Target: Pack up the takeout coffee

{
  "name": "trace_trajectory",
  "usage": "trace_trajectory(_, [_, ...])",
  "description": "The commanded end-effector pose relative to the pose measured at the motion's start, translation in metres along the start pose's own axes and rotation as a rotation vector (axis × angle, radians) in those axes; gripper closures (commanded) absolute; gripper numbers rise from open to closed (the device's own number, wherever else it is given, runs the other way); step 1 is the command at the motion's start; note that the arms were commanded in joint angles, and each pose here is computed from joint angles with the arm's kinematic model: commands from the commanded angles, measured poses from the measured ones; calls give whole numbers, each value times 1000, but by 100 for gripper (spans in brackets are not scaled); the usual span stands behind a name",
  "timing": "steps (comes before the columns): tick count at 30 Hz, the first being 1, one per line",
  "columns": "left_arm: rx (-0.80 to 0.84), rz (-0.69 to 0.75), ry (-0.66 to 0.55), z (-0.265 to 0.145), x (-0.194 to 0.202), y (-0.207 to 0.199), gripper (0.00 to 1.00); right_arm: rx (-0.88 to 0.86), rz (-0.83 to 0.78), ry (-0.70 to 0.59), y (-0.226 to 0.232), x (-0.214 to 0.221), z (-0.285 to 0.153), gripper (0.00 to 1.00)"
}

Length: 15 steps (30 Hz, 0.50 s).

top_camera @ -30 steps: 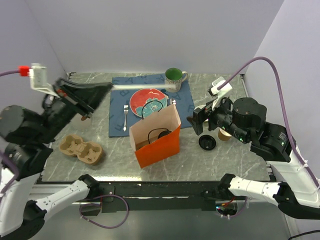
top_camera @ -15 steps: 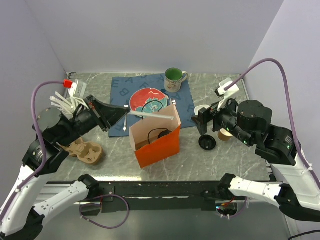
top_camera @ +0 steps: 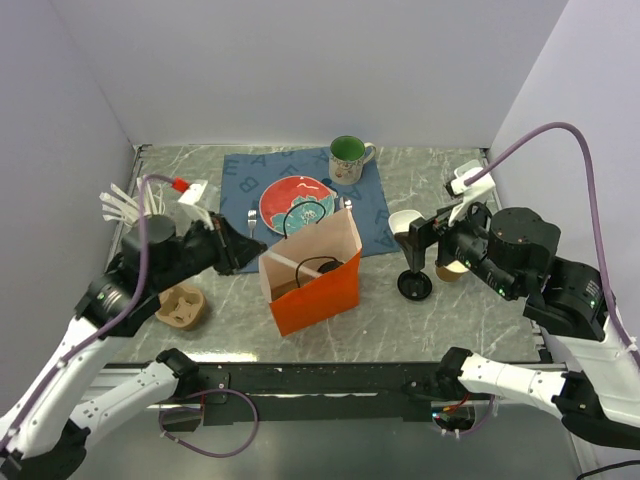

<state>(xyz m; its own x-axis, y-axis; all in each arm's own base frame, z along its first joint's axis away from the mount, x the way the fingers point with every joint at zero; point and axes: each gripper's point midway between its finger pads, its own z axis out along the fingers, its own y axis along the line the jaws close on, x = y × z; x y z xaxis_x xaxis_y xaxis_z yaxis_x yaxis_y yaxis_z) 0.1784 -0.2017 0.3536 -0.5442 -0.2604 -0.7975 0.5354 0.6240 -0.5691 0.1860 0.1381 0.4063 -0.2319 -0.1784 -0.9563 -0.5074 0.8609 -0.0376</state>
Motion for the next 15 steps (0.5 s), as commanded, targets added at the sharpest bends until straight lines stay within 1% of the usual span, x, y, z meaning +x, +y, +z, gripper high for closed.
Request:
trace_trajectory(1, [-113,30,35,8,6,24,72,95,43,0,-17,-6,-8,0])
trace_trajectory(3, [-133,56,18,7,-4,24,56,101,42,21,-19,-3,-10,0])
trace_trajectory(4, [-144,69,-11,3,-16,21,47,95,50,32,-17,-1,-10,0])
trace_trajectory(5, [-180,78,-27,3,-23,25,30,84,56,32,-16,-4,-12,0])
trace_trajectory(7, [-202,110,-52,1,-36,25,18,38,73,48,-7,-3,-14,0])
trace_trajectory(9, [-181,147,-91,0,-56,13,1,29,116,37,-5,-6,-17,0])
trace_trajectory(10, [-174,154,-103,1,-62,9,1,25,154,38,-3,-7,-18,0])
trace_trajectory(11, [-157,159,-128,0,-75,0,3,22,173,28,-2,-11,-20,0])
trace_trajectory(13, [-99,174,-175,0,-94,-18,3,35,221,25,-4,-16,-25,0])
trace_trajectory(15, [-28,174,-205,-1,-103,-35,3,53,265,32,-5,-19,-24,0])
